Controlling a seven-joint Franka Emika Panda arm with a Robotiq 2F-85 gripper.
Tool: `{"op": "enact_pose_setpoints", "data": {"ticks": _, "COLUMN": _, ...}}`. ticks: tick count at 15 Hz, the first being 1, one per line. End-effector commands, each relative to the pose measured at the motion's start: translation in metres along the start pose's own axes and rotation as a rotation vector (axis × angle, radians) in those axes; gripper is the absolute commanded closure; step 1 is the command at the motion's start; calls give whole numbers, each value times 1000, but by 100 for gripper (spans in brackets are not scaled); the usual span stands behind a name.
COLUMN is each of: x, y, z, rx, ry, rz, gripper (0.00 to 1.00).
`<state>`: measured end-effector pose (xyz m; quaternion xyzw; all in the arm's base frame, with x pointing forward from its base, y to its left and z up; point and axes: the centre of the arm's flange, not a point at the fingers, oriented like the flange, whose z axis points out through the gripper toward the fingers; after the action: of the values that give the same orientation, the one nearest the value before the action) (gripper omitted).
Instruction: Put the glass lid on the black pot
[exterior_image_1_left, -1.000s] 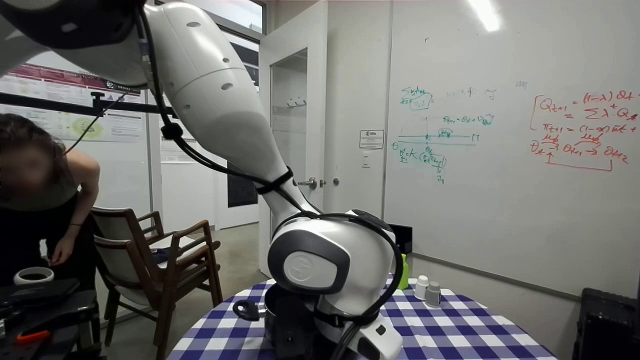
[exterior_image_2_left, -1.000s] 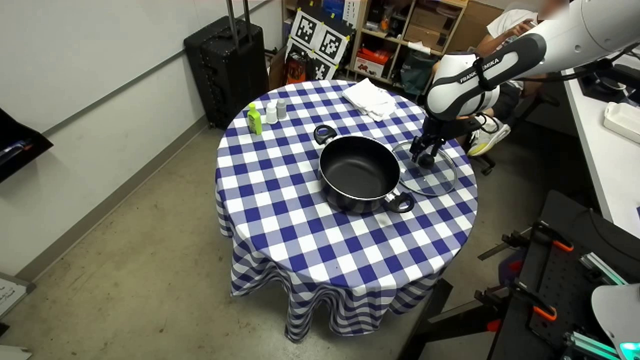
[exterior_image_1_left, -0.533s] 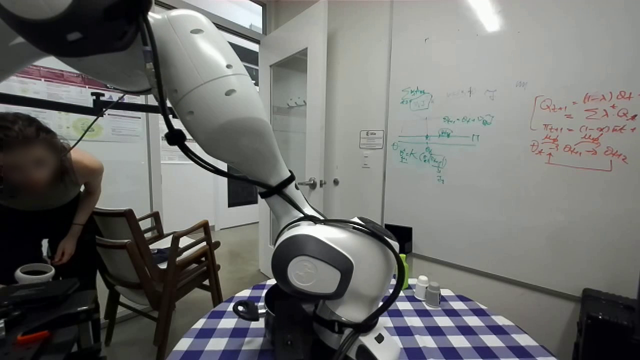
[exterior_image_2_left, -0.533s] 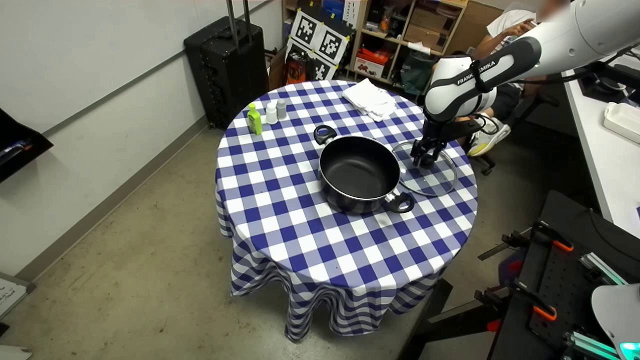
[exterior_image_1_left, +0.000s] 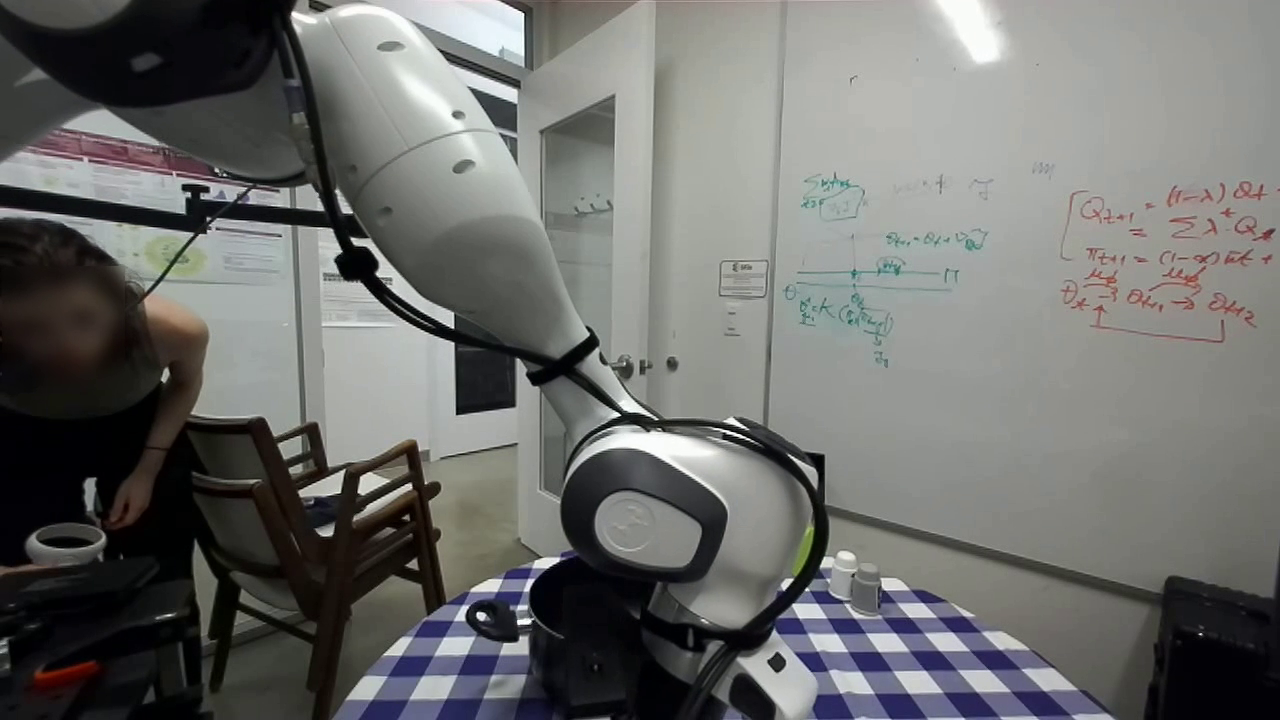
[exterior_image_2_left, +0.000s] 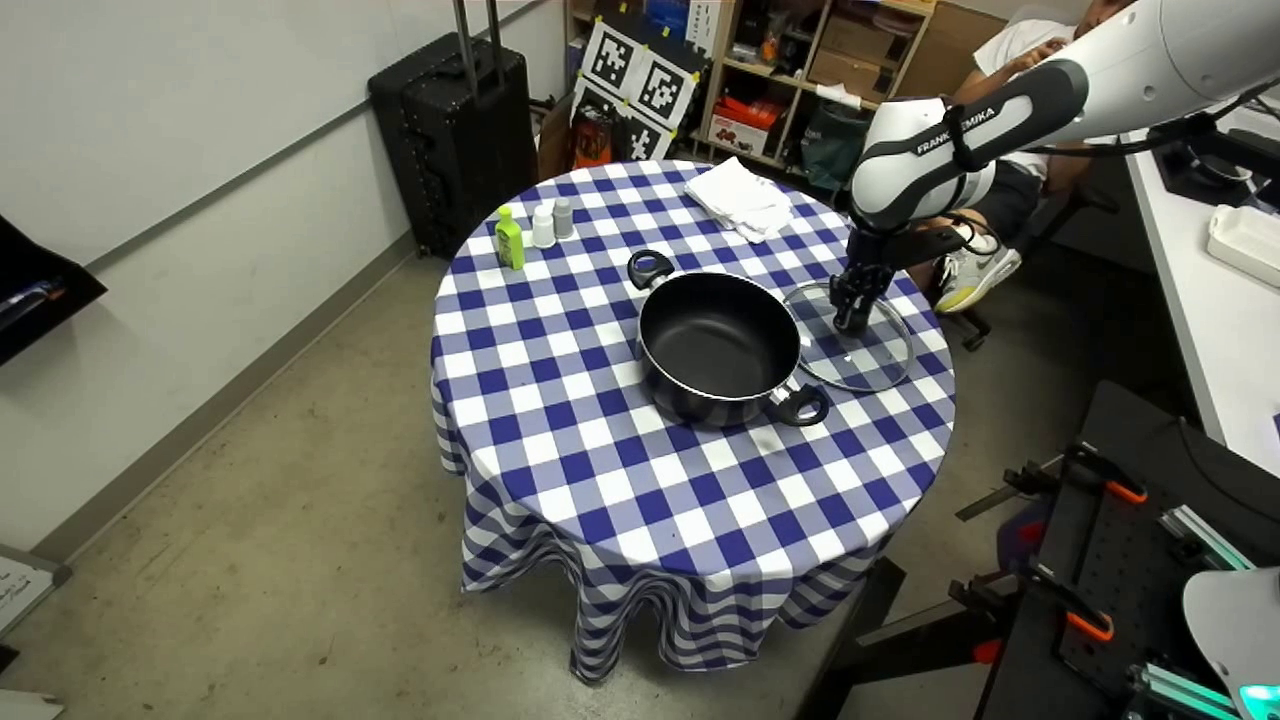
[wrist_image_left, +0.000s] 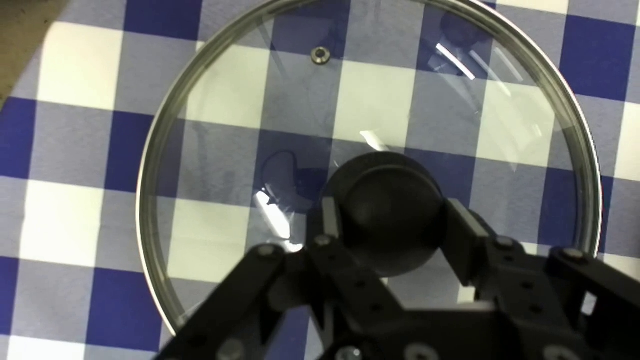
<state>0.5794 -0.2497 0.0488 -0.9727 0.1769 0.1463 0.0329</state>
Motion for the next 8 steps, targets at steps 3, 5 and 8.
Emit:
{"op": "enact_pose_setpoints", "data": {"ticks": 3, "x": -8, "y": 5, "z": -5, "rx": 7, "ry": -27, "rz": 6, "gripper": 75}}
{"op": "enact_pose_setpoints", "data": {"ticks": 5, "x": -29, "y": 10, "z": -16, "rx": 20, "ry": -29, "rz": 40, "gripper": 75}}
{"op": "enact_pose_setpoints", "data": {"ticks": 8, "x": -72, "y": 18, "z": -35, "rx": 42, "ry": -45, "rz": 118, "gripper": 75}}
